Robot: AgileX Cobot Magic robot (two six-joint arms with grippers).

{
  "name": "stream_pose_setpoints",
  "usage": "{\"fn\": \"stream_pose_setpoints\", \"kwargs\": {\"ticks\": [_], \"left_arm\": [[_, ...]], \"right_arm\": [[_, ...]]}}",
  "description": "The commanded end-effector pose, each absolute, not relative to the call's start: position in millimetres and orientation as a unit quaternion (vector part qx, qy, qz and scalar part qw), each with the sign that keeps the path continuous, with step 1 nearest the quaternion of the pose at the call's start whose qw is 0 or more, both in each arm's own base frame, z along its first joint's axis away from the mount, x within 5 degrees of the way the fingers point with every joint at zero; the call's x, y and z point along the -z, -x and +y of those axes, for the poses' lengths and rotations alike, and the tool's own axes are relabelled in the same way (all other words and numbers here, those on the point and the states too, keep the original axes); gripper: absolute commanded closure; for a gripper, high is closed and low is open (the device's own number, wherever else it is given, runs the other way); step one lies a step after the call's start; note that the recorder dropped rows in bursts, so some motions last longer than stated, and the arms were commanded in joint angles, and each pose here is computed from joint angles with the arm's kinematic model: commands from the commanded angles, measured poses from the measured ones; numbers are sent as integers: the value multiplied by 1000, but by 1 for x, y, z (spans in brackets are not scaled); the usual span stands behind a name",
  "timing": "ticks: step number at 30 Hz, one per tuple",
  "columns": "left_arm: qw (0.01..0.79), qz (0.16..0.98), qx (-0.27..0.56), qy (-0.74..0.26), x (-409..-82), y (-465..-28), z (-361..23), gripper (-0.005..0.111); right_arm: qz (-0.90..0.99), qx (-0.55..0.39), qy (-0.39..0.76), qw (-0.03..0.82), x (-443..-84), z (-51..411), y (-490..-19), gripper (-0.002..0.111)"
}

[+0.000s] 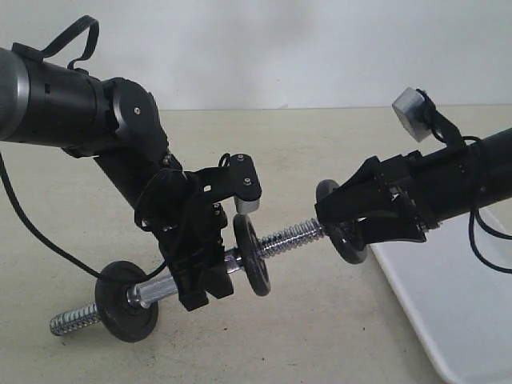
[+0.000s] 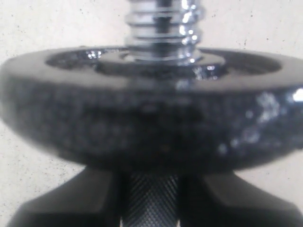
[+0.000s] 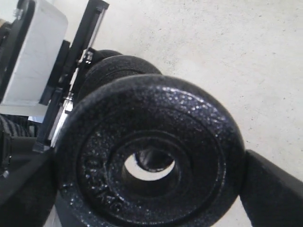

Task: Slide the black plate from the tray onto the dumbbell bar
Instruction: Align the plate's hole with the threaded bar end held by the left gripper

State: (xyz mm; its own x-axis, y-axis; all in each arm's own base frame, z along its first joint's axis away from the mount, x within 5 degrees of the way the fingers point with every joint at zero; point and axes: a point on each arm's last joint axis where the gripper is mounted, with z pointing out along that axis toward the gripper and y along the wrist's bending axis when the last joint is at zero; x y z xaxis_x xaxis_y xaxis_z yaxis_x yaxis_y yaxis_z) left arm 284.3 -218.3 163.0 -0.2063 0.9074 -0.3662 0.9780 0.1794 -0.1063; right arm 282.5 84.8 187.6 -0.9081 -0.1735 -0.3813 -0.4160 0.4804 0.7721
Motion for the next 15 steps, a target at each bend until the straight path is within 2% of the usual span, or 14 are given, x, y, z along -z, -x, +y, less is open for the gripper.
{"fn": "stream_pose_setpoints", "kwargs": {"ticks": [1, 8, 15], "left_arm": [[153, 763, 183, -600, -188, -285, -224, 102], [154, 763, 183, -600, -189, -285, -224, 102], [182, 758, 180, -600, -207, -282, -222, 102]], "right_arm": [[827, -516, 178, 134, -194, 88, -284, 108], [827, -519, 172, 130, -191, 88, -285, 108], [832, -514, 158, 134, -191, 87, -287, 108]]}}
